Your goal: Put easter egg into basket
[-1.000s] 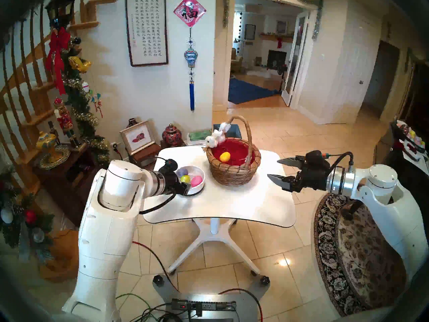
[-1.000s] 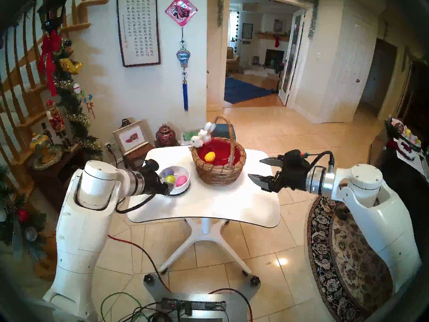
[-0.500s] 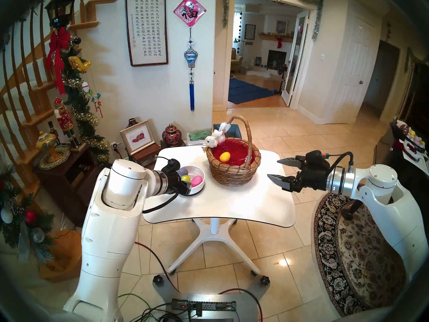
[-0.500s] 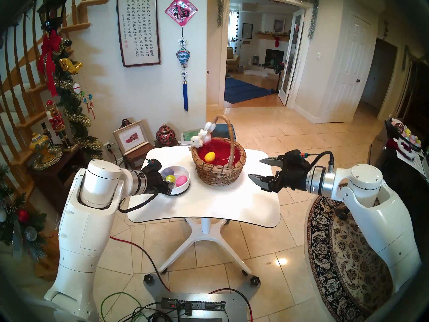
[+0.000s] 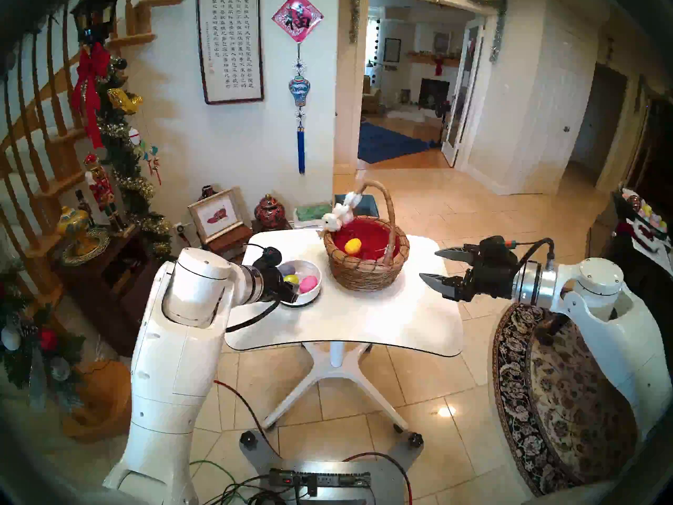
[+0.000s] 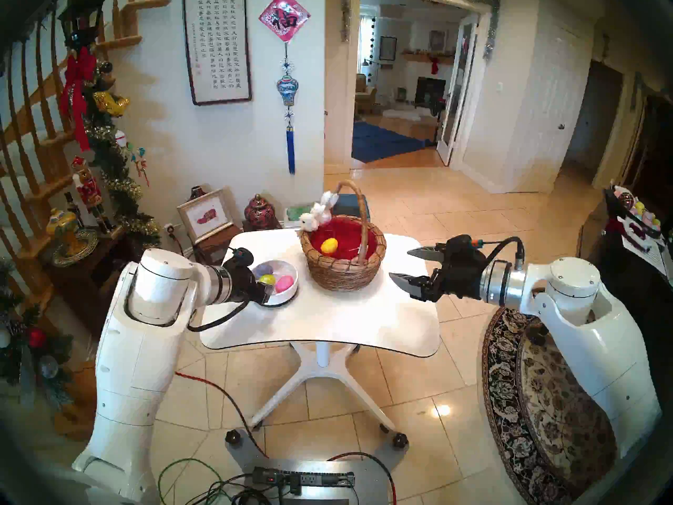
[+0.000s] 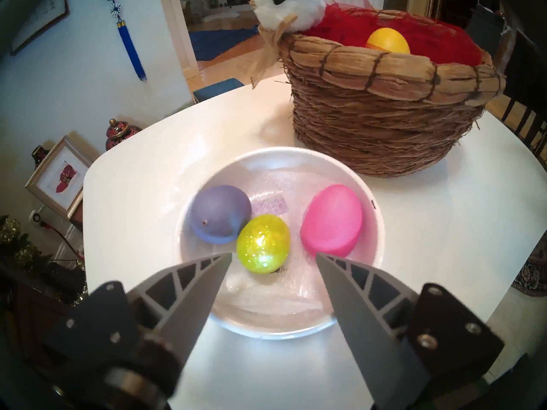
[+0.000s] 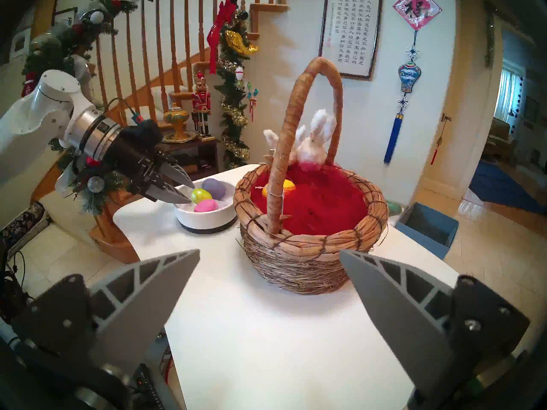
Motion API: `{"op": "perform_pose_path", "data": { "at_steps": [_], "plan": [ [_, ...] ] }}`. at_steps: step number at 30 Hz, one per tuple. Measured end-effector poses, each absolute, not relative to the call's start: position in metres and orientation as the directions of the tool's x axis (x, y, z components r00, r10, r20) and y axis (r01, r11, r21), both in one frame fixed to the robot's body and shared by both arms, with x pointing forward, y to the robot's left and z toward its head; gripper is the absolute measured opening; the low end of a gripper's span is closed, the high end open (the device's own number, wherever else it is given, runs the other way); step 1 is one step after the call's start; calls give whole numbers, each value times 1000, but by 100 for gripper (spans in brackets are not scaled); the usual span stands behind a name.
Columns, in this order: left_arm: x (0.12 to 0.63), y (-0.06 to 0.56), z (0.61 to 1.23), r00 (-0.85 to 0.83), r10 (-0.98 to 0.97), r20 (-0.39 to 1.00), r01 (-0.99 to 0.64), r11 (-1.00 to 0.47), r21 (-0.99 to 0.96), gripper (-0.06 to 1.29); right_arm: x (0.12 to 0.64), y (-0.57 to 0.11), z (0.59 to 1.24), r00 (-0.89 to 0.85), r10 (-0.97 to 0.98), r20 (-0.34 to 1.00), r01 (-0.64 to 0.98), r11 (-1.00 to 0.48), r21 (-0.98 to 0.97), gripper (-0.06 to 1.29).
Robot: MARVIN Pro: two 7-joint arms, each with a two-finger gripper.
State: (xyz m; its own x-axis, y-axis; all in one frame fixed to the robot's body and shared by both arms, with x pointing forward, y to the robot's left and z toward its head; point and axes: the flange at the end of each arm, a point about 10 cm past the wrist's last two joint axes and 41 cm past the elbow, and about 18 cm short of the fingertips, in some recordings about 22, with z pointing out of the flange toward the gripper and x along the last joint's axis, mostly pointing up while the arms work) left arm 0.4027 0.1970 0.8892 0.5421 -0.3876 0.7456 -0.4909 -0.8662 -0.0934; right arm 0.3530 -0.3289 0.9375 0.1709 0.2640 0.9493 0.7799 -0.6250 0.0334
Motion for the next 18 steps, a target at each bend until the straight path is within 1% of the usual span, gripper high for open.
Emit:
{"op": "perform_pose_path", "data": {
  "at_steps": [18],
  "plan": [
    [406, 194, 886, 554, -382, 740, -471, -877, -100, 82, 353, -329, 937, 171, 264, 949, 780, -625, 33, 122]
  ]
}}
